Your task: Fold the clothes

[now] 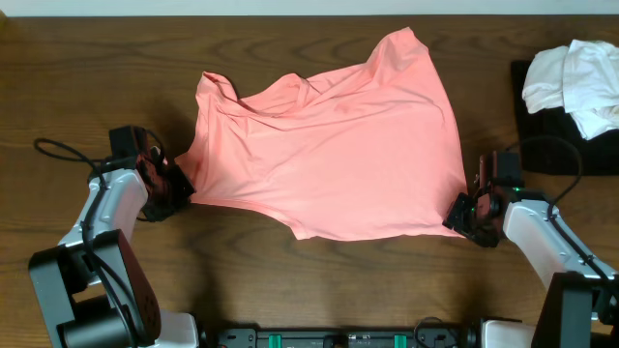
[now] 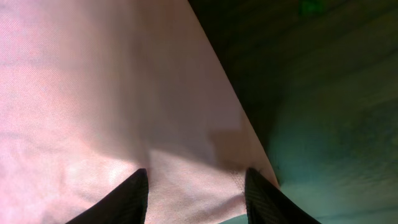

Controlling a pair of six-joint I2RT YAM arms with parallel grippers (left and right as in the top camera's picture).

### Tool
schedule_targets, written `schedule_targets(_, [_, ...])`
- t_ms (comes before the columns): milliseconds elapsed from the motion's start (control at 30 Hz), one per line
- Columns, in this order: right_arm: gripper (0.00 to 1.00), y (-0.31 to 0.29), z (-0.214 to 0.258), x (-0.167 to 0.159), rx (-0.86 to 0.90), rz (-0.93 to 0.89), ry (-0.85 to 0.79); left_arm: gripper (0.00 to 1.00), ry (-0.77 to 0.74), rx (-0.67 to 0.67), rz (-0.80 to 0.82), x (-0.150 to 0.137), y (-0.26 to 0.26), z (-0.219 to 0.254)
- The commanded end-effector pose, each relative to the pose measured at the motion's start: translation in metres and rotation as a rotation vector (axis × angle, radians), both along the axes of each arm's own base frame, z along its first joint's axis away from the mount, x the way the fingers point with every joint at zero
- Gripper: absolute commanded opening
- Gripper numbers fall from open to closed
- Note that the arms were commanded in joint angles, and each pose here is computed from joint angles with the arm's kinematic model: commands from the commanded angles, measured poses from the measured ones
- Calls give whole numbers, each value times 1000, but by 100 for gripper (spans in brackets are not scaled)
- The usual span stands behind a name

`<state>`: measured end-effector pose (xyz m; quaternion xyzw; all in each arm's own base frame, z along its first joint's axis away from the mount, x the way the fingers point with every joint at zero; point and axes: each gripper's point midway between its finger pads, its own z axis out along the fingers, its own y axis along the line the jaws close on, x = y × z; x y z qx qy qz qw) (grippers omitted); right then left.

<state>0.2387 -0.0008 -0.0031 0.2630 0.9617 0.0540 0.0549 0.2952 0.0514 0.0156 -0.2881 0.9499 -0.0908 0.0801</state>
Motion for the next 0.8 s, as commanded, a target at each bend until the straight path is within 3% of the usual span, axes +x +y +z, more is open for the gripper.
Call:
schedule_targets(0, [48, 5, -11, -9, 39, -20, 52, 6, 10, 6, 12, -2, 3, -2])
schedule_targets(233, [51, 7, -12, -24, 45, -63, 118, 6, 17, 4, 12, -3, 3, -2])
schedule_targets(467, [49, 9, -12, -10, 57, -216, 76, 6, 18, 4, 12, -4, 2, -2])
schedule_targets(700, [37, 22, -11, -1, 61, -192, 43, 6, 20, 3, 12, -4, 2, -2])
schedule_targets(767, [26, 26, -11, 0, 54, -173, 36, 6, 20, 3, 12, -4, 2, -2])
